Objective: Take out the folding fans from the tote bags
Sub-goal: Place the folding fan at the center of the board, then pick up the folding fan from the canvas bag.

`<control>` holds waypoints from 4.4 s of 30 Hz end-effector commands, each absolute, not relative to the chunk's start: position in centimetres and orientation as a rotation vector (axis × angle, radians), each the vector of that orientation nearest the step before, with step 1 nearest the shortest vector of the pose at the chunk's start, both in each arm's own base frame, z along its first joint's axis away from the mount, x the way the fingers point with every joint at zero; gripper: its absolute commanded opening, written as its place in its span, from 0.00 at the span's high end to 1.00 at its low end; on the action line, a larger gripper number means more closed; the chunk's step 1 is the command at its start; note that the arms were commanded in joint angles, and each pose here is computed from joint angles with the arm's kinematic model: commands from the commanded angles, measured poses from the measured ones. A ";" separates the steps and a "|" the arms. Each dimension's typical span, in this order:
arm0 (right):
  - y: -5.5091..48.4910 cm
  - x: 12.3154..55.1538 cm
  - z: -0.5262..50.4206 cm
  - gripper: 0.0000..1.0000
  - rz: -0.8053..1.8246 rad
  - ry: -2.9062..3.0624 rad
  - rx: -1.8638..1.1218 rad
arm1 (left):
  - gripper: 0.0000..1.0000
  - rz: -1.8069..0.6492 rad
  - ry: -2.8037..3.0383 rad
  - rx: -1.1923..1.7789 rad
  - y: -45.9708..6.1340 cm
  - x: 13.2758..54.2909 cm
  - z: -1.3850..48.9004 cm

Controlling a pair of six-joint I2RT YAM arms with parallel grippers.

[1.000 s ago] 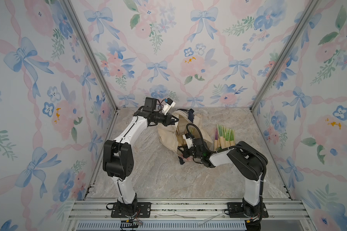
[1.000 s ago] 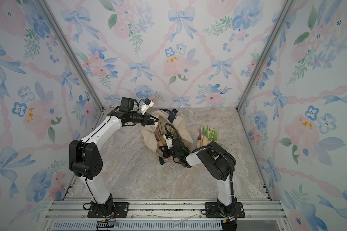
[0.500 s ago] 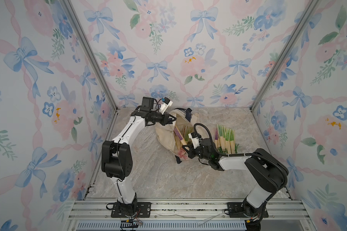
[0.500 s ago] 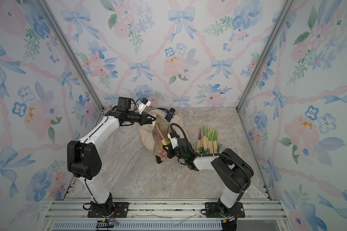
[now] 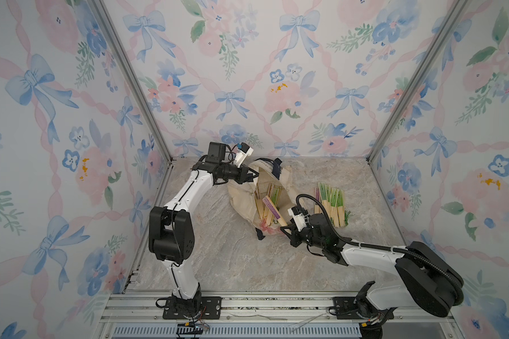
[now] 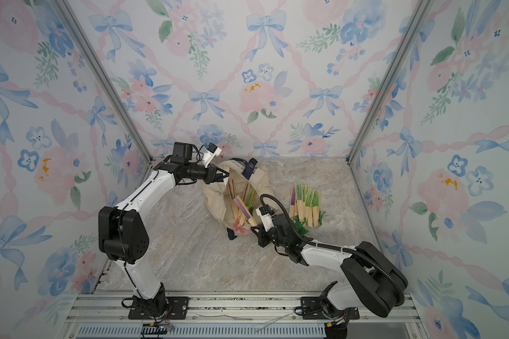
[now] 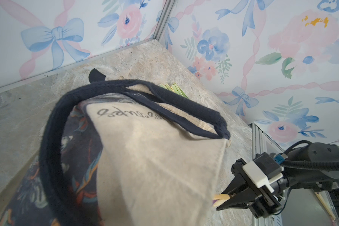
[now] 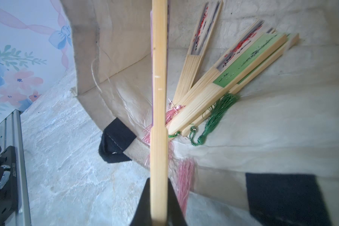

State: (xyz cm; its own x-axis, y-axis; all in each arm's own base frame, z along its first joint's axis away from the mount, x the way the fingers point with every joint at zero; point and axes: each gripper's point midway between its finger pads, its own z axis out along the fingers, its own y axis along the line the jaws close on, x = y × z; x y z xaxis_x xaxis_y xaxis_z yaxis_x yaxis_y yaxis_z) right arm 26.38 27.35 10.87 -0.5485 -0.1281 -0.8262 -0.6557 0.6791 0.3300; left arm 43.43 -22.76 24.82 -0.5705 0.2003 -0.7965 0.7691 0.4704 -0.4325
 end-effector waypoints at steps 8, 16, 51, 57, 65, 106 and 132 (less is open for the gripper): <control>25.9 23.0 19.1 1.00 0.826 1.906 -0.773 | 1.00 -1.088 2.001 0.798 -22.6 44.0 25.7; 19.9 25.0 27.1 1.00 0.723 1.751 -0.521 | 1.00 -1.087 1.995 0.798 -22.4 43.6 26.0; 3.7 38.6 9.6 0.40 0.231 2.546 0.270 | 1.00 -1.091 1.971 0.830 -23.0 42.5 26.8; 4.7 36.8 16.1 0.28 0.298 2.402 0.137 | 1.00 -1.093 1.971 0.829 -23.2 42.6 26.9; 9.9 32.2 25.8 0.25 0.655 2.069 -0.129 | 1.00 -1.094 1.973 0.829 -23.5 42.9 26.8; 36.3 38.5 9.4 0.26 0.479 2.139 -0.387 | 1.00 -1.128 1.972 0.810 -24.4 42.9 28.0; 37.1 44.1 4.5 0.30 0.411 2.286 -0.341 | 1.00 -1.187 1.964 0.815 -25.2 42.4 28.5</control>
State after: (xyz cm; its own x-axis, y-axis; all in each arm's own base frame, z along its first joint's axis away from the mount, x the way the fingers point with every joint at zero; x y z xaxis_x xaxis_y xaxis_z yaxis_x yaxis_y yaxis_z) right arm 44.13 37.58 6.17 -0.6269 -0.0949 -0.7733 -0.3919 0.8962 0.2077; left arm 42.84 -24.08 25.86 -0.6109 0.1728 -0.7726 0.7465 0.4506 -0.4895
